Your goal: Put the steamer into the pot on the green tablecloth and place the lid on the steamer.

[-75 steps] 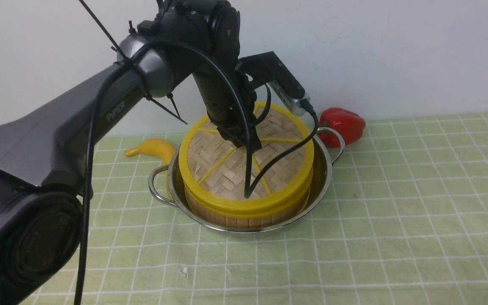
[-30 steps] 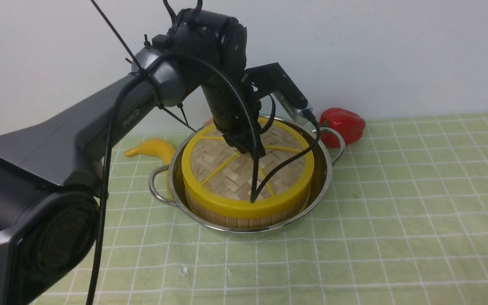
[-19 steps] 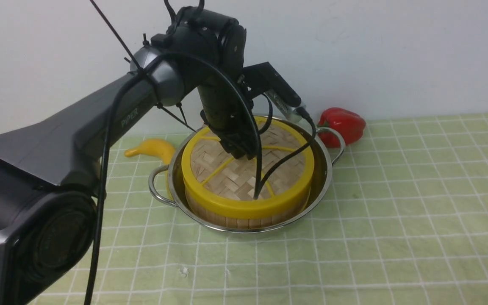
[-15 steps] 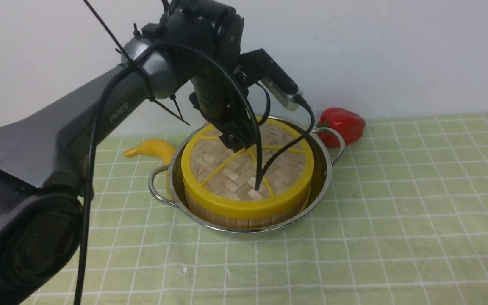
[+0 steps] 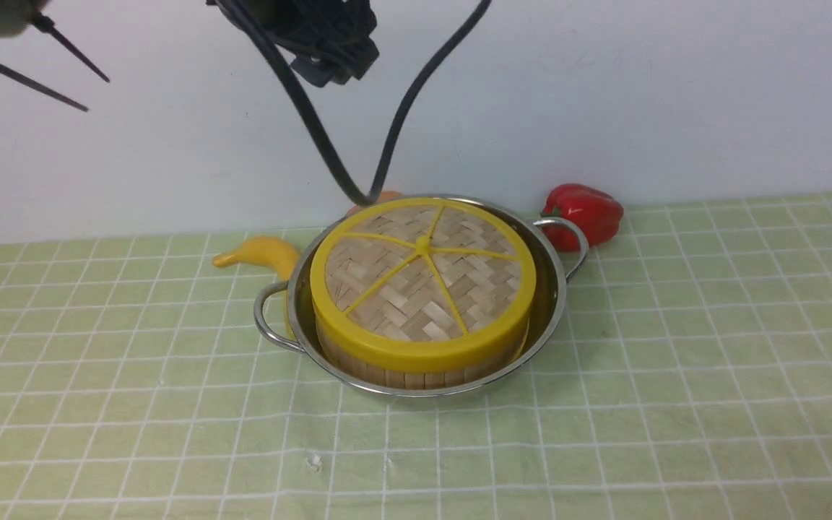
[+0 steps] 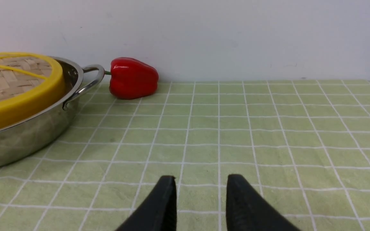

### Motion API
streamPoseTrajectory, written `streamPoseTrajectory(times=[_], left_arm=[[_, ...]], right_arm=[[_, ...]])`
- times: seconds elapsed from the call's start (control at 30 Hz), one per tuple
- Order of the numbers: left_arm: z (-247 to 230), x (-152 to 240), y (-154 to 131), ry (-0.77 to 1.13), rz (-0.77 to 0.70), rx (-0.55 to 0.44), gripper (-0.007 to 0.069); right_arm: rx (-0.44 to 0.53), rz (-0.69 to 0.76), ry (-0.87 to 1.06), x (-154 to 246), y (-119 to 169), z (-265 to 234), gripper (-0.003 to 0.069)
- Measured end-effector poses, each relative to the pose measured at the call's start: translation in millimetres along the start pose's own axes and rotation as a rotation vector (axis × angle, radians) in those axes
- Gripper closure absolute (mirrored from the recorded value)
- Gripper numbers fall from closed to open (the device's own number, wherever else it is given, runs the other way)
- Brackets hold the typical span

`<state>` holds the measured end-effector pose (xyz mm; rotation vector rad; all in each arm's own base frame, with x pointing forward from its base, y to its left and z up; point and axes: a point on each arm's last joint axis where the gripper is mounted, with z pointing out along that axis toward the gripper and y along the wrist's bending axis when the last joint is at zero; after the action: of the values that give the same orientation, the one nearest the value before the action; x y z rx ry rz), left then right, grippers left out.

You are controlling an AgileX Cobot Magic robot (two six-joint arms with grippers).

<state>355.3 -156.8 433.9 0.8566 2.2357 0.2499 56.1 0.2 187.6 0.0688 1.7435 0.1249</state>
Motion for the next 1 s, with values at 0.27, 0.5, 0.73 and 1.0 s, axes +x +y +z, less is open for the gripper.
streamPoseTrajectory(times=[0.27, 0.5, 0.73, 1.0], left_arm=[[-1, 1, 0, 0.001, -0.001, 0.004, 0.027], [-61, 34, 1, -0.071, -0.084, 0.047, 0.0414], [-134, 115, 9, -0.243, -0.23, -0.042, 0.0468], [-156, 254, -27, -0.397, -0.421, -0.272, 0.0468]], right_arm=[[0.0, 0.0, 0.0, 0, 0, 0, 0.0417], [0.0, 0.0, 0.0, 0, 0, 0, 0.0417], [0.0, 0.0, 0.0, 0, 0, 0, 0.0417], [0.0, 0.0, 0.0, 0, 0, 0, 0.0417]])
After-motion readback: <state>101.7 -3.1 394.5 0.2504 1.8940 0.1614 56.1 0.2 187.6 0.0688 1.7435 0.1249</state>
